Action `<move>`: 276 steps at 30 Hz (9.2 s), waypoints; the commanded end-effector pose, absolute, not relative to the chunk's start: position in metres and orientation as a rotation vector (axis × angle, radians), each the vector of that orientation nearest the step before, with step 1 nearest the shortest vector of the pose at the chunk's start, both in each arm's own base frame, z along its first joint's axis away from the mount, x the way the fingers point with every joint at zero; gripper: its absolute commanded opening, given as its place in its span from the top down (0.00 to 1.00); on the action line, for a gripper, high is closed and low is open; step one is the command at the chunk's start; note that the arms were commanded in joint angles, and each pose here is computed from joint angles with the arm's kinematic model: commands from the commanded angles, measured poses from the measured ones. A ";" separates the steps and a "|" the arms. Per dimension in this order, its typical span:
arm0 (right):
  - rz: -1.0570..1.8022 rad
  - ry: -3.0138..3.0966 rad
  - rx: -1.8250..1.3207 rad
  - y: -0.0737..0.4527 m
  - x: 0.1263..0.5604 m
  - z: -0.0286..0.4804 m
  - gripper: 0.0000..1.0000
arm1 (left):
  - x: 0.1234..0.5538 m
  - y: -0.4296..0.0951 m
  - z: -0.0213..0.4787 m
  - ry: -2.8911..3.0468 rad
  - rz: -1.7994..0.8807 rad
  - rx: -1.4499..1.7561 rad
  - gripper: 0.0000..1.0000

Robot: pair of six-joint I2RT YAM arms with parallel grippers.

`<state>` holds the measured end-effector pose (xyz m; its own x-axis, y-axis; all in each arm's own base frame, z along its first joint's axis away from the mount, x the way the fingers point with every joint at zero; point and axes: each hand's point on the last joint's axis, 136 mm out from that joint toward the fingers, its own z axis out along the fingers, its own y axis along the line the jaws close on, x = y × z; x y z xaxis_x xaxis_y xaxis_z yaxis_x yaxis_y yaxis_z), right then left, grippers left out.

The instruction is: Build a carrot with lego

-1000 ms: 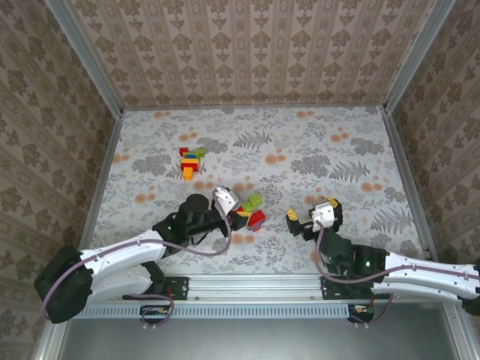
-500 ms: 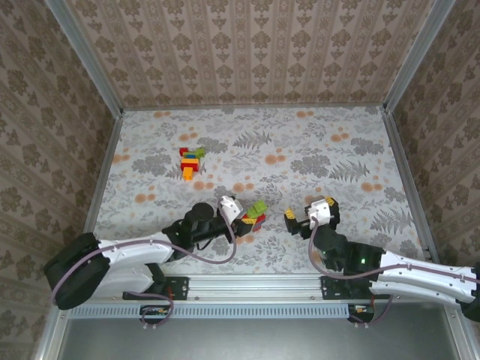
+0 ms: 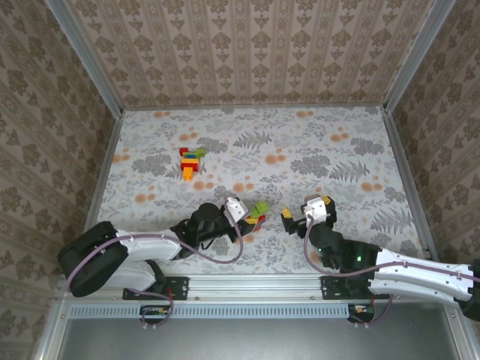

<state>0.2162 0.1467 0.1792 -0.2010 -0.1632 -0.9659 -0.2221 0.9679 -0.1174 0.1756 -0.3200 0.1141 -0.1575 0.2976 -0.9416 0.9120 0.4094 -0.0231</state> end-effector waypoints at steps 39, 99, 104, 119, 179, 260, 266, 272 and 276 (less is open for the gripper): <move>0.097 1.777 -0.215 0.140 0.218 0.188 0.00 | 0.179 -0.332 0.118 1.664 -0.775 1.049 0.88; 0.666 2.463 -0.388 0.237 0.243 0.143 0.00 | 0.168 -0.324 0.105 1.705 -0.776 1.029 0.83; 0.673 2.484 -0.408 0.240 0.241 0.137 0.00 | 0.169 -0.324 0.103 1.708 -0.770 1.031 0.82; 0.691 2.501 -0.424 0.253 0.250 0.126 0.00 | 0.169 -0.320 0.103 1.710 -0.758 1.021 0.77; 0.512 2.582 -0.489 0.240 0.248 0.106 0.00 | 0.177 -0.331 0.104 1.719 -0.741 1.022 0.62; 0.450 2.655 -0.581 0.223 0.222 0.089 0.00 | 0.176 -0.324 0.089 1.798 -0.702 1.037 0.61; 0.429 2.687 -0.595 0.223 0.220 0.080 0.00 | 0.176 -0.326 0.089 1.795 -0.707 1.041 0.61; 0.372 2.724 -0.599 0.219 0.219 0.069 0.00 | 0.175 -0.327 0.093 1.785 -0.718 1.039 0.56; 0.346 2.730 -0.595 0.215 0.219 0.067 0.00 | 0.176 -0.326 0.096 1.777 -0.724 1.034 0.53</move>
<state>0.2480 0.2463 0.1122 -0.8085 -0.2572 -0.5293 -0.4497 0.8502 0.2738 0.1731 -0.3282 0.0963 -0.2022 0.3428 -0.9174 0.8880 0.4592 -0.0241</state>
